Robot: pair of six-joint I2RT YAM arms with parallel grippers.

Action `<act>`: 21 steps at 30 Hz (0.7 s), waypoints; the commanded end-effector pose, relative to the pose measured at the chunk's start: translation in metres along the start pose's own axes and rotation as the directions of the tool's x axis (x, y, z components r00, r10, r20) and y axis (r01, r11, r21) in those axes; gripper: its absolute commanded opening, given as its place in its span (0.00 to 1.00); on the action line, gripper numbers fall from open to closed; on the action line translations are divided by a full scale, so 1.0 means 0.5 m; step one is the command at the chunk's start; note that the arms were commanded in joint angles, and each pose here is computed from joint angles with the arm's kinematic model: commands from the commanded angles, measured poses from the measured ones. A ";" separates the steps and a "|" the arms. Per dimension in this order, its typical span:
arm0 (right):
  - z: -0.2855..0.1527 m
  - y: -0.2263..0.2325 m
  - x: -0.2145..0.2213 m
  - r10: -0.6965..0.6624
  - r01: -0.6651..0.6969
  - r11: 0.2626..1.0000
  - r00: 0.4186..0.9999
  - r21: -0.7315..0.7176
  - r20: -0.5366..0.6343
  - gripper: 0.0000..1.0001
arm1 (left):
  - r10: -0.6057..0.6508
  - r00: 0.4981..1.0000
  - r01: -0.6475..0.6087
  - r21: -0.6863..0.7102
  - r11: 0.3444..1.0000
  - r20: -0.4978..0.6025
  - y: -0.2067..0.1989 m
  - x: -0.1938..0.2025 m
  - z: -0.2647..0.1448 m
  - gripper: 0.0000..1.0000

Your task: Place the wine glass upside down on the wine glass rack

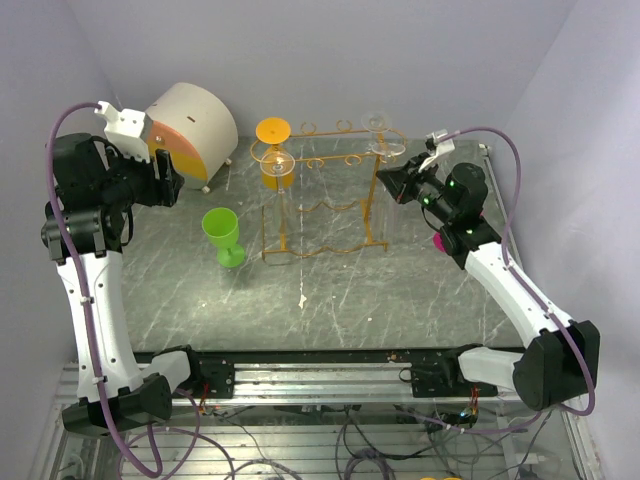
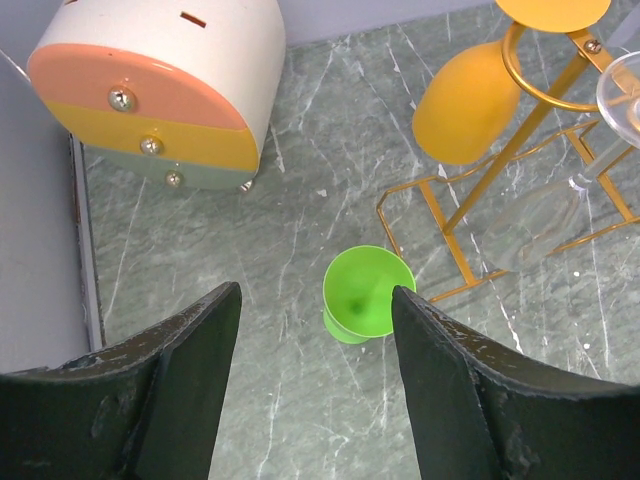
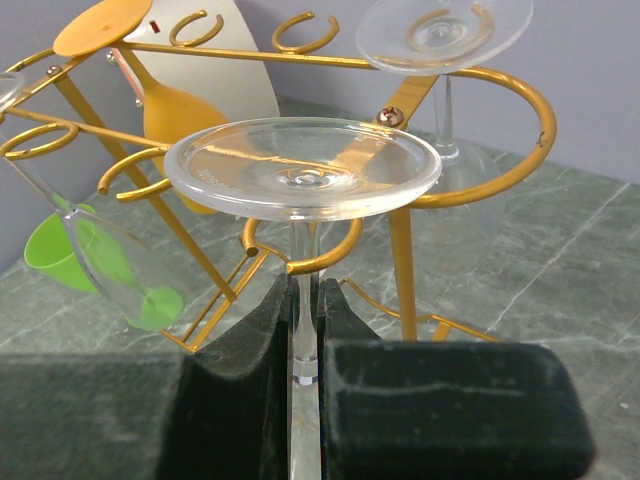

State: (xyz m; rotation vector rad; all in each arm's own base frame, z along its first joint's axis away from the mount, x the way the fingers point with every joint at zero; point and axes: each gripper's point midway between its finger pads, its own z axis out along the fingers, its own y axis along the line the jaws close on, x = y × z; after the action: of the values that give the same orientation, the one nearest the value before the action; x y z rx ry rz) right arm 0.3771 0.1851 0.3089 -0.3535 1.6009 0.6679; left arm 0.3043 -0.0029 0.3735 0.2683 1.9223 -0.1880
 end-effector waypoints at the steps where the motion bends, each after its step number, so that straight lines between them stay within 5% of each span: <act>1: 0.004 -0.007 0.000 0.003 -0.003 1.000 1.000 0.002 0.029 0.00 | 0.007 1.000 -0.007 0.020 1.000 0.024 -0.007 -0.009 -0.001 0.73; 4: 0.005 -0.006 0.011 0.018 -0.018 1.000 1.000 -0.005 0.025 0.07 | 0.003 1.000 -0.004 0.031 1.000 0.026 -0.012 -0.010 -0.001 0.73; 12: -0.003 -0.009 0.014 0.024 -0.024 1.000 0.999 0.008 0.040 0.43 | -0.003 1.000 0.002 0.043 0.999 0.024 -0.014 -0.006 0.004 0.73; 21: -0.011 -0.014 0.016 0.013 -0.014 0.999 0.999 0.029 0.041 0.52 | -0.004 1.000 0.003 0.046 0.999 0.016 -0.014 -0.001 0.006 0.74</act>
State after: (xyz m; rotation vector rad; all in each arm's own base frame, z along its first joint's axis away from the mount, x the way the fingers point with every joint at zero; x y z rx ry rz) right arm 0.3770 0.1833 0.2924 -0.3141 1.6097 0.6800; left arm 0.3043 -0.0069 0.3701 0.2799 1.9248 -0.2163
